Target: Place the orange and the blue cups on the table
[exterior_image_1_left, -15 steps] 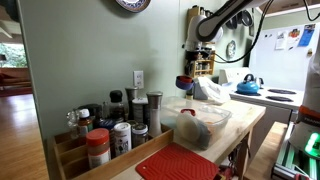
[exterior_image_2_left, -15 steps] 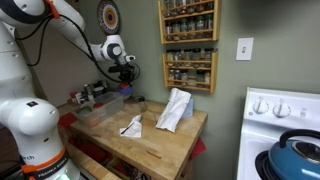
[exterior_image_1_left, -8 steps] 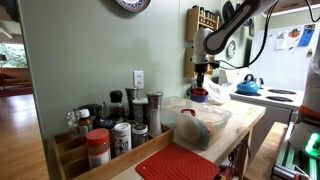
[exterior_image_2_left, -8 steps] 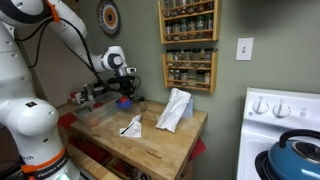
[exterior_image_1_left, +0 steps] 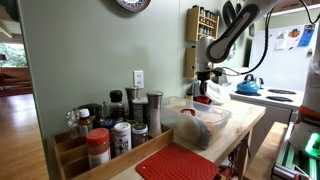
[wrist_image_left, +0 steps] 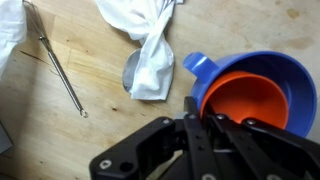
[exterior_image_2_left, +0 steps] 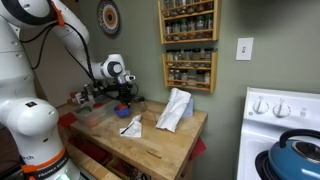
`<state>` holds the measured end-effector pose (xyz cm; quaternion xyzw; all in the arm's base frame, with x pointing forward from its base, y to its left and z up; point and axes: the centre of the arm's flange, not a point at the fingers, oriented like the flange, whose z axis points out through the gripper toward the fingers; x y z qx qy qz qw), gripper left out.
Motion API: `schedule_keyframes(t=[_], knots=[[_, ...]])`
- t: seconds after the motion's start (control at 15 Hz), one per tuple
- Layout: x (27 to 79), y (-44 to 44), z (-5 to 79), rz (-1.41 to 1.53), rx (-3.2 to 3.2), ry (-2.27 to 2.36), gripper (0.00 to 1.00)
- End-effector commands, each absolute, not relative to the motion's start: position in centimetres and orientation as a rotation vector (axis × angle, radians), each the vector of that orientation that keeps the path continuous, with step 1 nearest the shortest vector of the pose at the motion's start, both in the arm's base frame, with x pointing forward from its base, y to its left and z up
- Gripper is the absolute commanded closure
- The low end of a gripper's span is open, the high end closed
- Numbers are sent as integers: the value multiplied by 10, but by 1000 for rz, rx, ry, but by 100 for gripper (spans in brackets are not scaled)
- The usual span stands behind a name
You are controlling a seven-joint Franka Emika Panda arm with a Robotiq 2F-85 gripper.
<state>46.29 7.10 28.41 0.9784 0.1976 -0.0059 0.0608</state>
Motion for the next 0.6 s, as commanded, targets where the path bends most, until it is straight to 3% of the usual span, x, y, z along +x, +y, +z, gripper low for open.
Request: schedule_keyframes(t=[0.0, 0.4, 0.47, 0.53], knots=[[466, 72, 258, 38, 2970, 533, 98], [469, 61, 233, 32, 2966, 438, 98], [470, 57, 232, 28, 2970, 414, 75], [471, 54, 234, 28, 2976, 394, 67]])
